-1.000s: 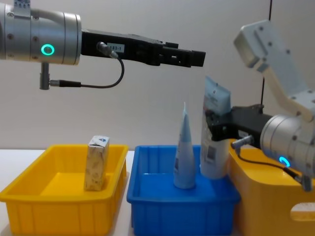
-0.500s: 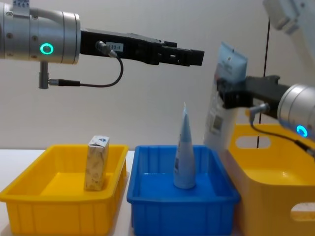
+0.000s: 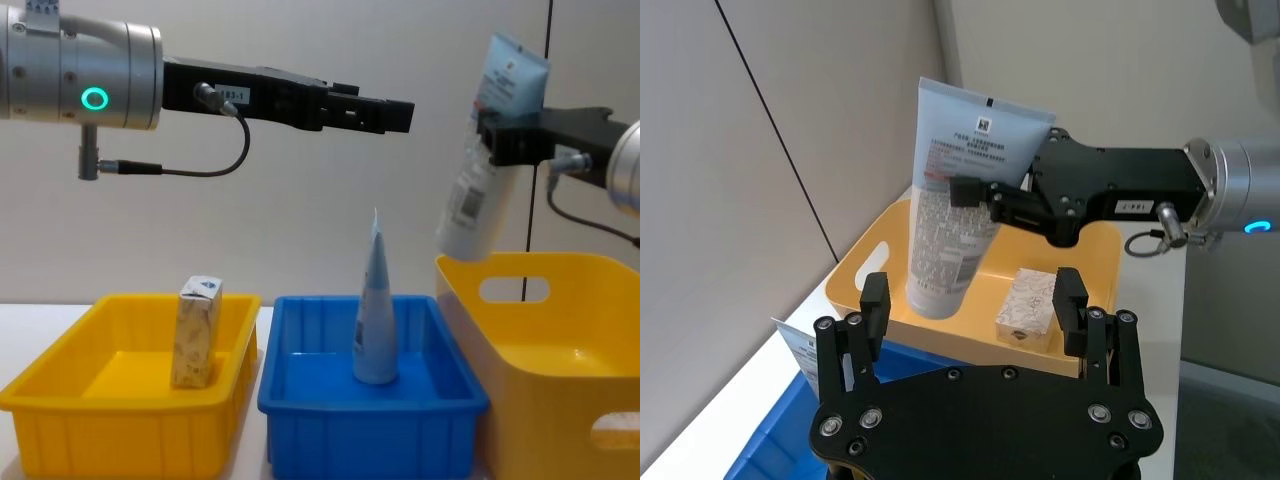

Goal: Bimanual collaborative sorting of washing and personal care products

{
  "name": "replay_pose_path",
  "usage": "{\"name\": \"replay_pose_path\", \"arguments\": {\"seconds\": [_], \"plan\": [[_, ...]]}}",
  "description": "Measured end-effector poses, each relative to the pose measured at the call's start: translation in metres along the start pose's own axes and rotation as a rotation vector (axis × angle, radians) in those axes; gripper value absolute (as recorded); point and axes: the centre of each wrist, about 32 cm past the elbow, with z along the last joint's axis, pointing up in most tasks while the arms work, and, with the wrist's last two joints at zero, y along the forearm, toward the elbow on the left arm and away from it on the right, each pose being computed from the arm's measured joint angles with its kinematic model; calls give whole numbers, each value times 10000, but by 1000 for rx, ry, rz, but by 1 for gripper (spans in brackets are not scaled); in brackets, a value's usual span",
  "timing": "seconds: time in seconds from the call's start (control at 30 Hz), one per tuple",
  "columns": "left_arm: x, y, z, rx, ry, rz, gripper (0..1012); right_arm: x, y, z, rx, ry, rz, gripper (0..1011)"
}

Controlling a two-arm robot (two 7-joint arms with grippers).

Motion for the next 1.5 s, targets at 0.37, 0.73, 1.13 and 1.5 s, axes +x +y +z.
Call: {"name": "replay_pose_path", "arguments": {"seconds": [0.37,0.73,1.13,1.5], "plan": [[0,0,0,0,0,0,999,245,0,106,-73,8,11,163],[0,0,0,0,0,0,1000,574,66,139,-153,-34,87,163],[0,0,0,0,0,0,1000,826,118,72,-213,-73,133,163],[-1,0,0,0,0,0,1000,903,100,-25,-242,-86,136,163]]}}
